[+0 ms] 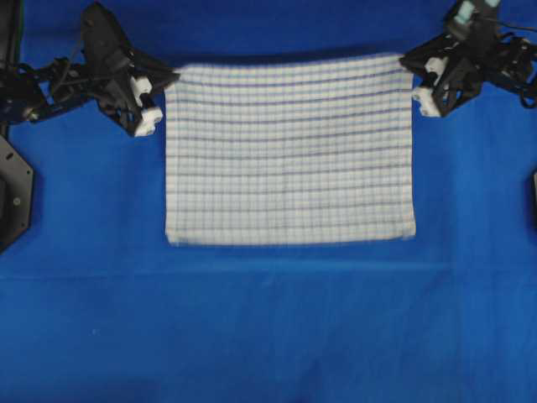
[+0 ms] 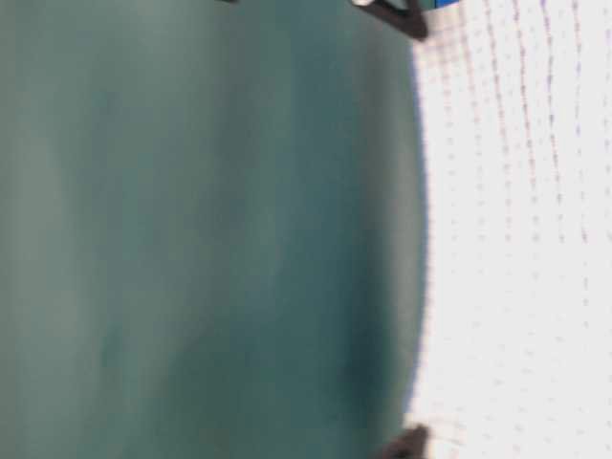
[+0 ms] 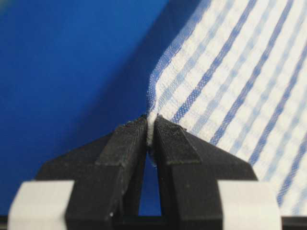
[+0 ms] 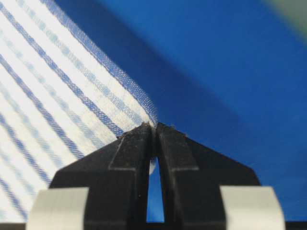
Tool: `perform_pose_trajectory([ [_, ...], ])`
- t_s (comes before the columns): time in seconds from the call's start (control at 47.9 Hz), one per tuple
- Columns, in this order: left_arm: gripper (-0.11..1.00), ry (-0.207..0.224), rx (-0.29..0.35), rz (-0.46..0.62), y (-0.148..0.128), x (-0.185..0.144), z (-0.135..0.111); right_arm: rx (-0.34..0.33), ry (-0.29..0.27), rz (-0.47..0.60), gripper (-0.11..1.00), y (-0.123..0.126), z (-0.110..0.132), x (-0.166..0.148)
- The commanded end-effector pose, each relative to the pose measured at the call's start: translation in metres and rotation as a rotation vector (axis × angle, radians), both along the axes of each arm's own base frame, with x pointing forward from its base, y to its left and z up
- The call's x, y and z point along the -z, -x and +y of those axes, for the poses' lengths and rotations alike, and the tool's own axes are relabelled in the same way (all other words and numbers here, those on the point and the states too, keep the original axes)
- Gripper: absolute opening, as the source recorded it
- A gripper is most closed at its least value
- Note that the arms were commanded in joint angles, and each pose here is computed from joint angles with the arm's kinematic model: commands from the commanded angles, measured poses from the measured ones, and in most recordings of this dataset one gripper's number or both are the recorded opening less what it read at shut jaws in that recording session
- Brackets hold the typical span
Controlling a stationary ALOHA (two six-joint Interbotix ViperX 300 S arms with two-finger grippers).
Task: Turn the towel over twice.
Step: 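Lift the held edge and pull it up and away, then swing the towel over and lay it flat, held edge nearest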
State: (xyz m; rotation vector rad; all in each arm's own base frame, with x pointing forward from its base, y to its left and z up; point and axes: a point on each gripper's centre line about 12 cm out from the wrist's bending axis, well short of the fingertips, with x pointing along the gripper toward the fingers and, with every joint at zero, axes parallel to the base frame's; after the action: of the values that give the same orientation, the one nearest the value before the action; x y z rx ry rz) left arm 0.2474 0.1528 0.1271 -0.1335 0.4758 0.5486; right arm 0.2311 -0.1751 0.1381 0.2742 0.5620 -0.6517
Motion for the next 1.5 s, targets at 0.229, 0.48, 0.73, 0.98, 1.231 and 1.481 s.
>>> perform_pose_trajectory([
  [0.229, 0.03, -0.270, -0.010, -0.169, 0.003, -0.113, 0.019, 0.078, 0.208, -0.156, 0.06, 0.022, -0.023, -0.097],
  [0.48, 0.03, -0.388, -0.003, -0.250, 0.013, -0.162, 0.012, 0.069, 0.305, -0.191, 0.06, 0.032, -0.017, -0.160],
  [0.73, 0.03, -0.403, 0.022, -0.265, 0.019, -0.180, 0.000, 0.068, 0.340, -0.221, 0.06, 0.043, -0.006, -0.187],
  [0.98, 0.03, -0.389, 0.032, -0.254, 0.019, -0.177, -0.003, 0.052, 0.312, -0.205, 0.05, 0.043, 0.001, -0.183],
  [1.231, 0.03, -0.289, 0.109, -0.143, 0.012, -0.147, -0.020, -0.032, 0.115, -0.121, 0.06, 0.031, 0.030, -0.148],
  [1.481, 0.03, -0.122, 0.280, 0.023, 0.005, -0.081, -0.067, -0.168, -0.132, -0.043, 0.06, 0.019, 0.089, -0.089],
])
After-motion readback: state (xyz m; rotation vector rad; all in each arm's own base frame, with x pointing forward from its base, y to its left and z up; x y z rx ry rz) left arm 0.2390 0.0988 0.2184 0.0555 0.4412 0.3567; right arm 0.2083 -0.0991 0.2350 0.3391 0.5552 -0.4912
